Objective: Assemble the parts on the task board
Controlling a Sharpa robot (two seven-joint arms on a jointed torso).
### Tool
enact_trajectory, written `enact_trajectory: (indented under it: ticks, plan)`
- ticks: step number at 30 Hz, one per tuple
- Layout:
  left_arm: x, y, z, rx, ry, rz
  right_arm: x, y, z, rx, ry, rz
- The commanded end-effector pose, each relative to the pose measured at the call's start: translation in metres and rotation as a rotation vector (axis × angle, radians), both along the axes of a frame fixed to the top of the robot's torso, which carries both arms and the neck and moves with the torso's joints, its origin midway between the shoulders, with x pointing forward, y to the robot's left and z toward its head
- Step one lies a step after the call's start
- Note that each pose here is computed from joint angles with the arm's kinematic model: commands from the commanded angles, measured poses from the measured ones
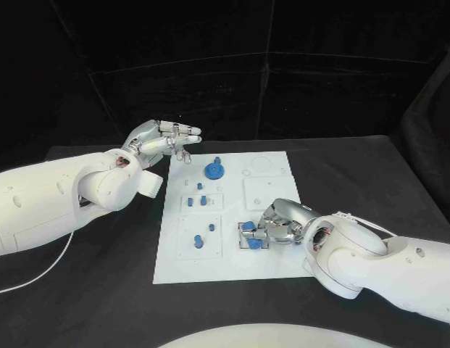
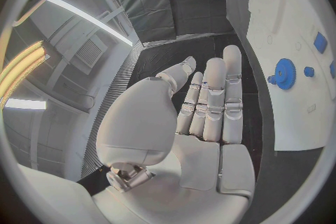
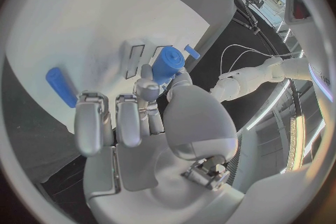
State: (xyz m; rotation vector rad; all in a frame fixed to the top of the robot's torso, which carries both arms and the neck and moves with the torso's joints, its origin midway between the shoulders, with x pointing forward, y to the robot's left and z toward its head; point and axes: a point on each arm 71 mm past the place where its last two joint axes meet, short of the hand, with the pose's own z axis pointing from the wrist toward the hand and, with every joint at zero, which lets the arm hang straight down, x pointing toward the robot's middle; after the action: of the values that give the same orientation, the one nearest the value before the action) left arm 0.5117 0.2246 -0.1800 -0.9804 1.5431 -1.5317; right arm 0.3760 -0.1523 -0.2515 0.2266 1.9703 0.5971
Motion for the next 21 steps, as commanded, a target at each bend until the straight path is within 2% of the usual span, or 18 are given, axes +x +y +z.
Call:
enact_trajectory:
  ticks: [1, 21]
  plan:
    - [-0.0001, -0.0018, 0.0015, -0.009, -0.002, -0.011, 0.0018, 0.0008, 0.0021, -0.016, -0.031, -0.001]
    - [0.0001, -0.0015, 0.0014, -0.009, -0.002, -0.01, -0.0007, 0.0043, 0.0045, -0.047, -0.06, 0.049]
